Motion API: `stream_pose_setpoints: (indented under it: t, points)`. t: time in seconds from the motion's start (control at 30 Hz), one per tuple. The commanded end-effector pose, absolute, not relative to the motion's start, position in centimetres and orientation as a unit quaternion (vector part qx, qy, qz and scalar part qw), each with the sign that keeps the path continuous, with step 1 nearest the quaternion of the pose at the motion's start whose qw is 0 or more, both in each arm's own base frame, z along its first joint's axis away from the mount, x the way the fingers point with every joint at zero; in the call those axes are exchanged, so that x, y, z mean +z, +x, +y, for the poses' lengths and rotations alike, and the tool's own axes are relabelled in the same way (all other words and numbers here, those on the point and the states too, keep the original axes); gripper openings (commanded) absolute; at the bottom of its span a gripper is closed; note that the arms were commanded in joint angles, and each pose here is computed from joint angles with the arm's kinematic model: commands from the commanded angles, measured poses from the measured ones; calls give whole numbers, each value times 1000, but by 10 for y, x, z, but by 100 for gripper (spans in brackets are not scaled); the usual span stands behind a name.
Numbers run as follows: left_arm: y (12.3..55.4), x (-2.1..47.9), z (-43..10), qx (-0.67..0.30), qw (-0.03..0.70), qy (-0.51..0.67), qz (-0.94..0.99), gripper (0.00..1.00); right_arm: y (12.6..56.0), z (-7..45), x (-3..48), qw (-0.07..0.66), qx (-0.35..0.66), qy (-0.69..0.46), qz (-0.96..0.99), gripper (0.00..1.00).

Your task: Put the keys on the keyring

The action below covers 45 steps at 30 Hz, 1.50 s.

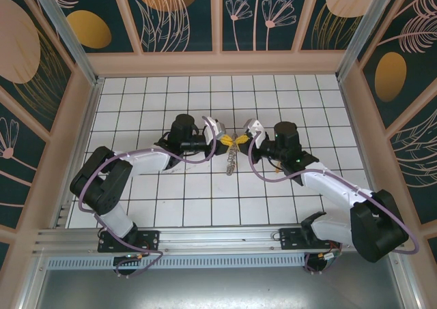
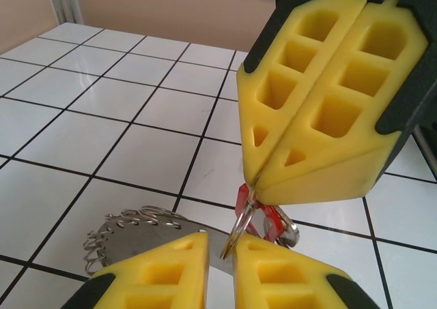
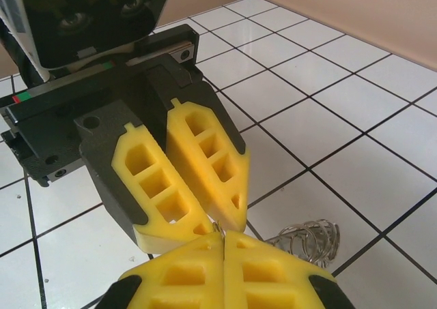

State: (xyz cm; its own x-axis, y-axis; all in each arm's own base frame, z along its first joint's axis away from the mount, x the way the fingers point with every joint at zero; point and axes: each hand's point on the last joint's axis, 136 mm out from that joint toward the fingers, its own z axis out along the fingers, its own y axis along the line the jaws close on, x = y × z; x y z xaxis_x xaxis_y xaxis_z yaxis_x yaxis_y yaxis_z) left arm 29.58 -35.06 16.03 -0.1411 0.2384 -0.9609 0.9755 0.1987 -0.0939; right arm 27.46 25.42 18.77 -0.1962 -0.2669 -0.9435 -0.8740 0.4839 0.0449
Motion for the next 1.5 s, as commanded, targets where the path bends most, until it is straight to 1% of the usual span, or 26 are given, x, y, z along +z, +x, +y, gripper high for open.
stream_pose_setpoints:
  t: [0.0,0.43,0.7,0.97,1.07,1.1,1.13,1.23,1.47]
  points:
    - [302,163,-353,-412,449,483,629,19,275,264,217,518,324,-421,670,0]
    - [301,163,-355,-414,443,490,626,22,277,268,215,512,323,-429,670,0]
    - [300,165,-355,-415,443,492,623,27,273,270,210,497,327,-445,670,0]
    - [299,166,-355,-415,444,494,621,27,272,270,208,490,326,-451,671,0]
    - [298,166,-355,-417,444,496,619,22,274,270,208,493,324,-447,673,0]
    - [298,166,-355,-416,444,496,620,17,275,269,208,494,322,-445,674,0]
    - [298,167,-355,-416,444,497,619,10,275,269,208,495,320,-444,675,0]
    - [298,165,-354,-412,445,495,622,1,279,266,208,500,310,-435,682,0]
    - [298,166,-349,-402,458,490,623,0,284,250,199,503,286,-404,709,0]
